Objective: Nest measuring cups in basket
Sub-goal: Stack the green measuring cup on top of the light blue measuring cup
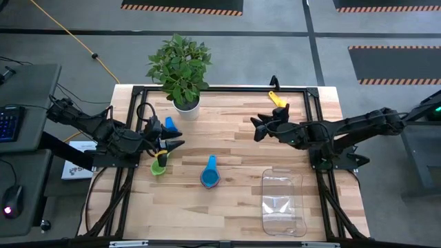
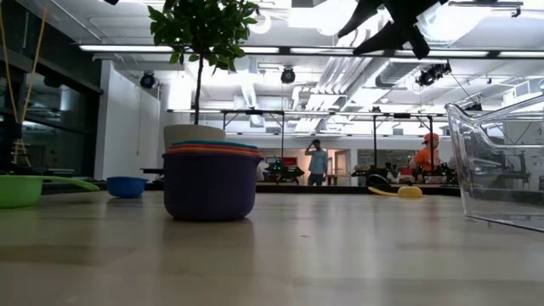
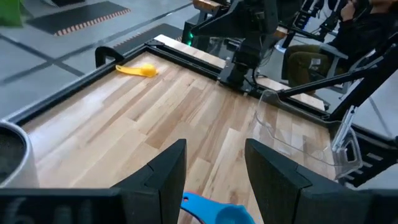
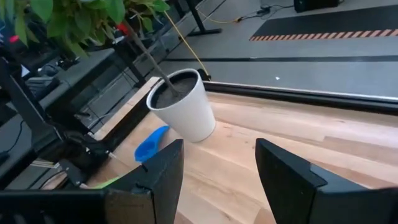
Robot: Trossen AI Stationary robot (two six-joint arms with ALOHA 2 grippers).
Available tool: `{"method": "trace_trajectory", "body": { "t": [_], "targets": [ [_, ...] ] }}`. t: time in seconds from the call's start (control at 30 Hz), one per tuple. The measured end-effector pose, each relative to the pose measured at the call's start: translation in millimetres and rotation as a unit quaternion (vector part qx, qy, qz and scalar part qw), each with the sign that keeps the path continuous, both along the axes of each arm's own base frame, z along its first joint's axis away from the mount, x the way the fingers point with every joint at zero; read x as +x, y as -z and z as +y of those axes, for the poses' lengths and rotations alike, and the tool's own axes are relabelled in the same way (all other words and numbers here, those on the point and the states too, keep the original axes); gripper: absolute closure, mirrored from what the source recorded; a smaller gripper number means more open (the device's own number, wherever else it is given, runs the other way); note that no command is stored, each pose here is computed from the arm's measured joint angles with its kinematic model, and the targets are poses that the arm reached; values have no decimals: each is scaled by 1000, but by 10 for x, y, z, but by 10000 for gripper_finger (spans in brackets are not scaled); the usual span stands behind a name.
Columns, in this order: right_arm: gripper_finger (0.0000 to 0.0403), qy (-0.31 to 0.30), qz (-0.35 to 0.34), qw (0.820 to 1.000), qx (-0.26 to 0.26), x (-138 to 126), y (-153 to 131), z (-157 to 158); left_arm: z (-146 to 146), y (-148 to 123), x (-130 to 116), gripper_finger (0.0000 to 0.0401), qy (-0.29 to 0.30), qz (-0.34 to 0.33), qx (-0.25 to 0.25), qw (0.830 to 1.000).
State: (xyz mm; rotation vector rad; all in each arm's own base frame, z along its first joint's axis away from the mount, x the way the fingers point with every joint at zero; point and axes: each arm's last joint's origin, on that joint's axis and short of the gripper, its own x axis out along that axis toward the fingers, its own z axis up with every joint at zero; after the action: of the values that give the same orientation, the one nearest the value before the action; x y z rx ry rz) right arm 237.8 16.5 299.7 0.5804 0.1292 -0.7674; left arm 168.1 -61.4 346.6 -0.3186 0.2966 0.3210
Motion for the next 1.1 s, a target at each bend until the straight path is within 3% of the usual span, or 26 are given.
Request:
{"method": "trace_trajectory", "body": {
  "t": [0.1, 0.2, 0.33, 0.43, 0.5, 0.67, 0.83, 1.1],
  "targets": [
    [212, 1, 7, 1000, 5, -2, 24, 1, 12, 59, -19, 247, 1, 23, -58, 998],
    [213, 3, 12, 1000, 15, 2, 56, 3, 112, 258, -63, 247, -24, 127, -136, 982],
    [212, 0, 19, 1000, 19, 17, 82, 6, 238, 631, -185, 247, -125, 312, -144, 931],
    [213, -5, 20, 1000, 23, 27, 92, 10, 268, 941, -266, 247, -167, 375, -168, 896],
    [212, -2, 22, 999, 27, 23, 101, 10, 263, 1126, -304, 247, -171, 379, -206, 886],
    [213, -1, 25, 999, 29, 18, 110, 9, 256, 1487, -321, 247, -166, 326, -293, 883],
    [213, -2, 27, 999, 30, 17, 114, 10, 323, 1712, -399, 247, -222, 348, -301, 859],
    [213, 0, 30, 999, 35, 9, 126, 9, 375, 1793, -391, 247, -233, 342, -305, 858]
  ]
}}
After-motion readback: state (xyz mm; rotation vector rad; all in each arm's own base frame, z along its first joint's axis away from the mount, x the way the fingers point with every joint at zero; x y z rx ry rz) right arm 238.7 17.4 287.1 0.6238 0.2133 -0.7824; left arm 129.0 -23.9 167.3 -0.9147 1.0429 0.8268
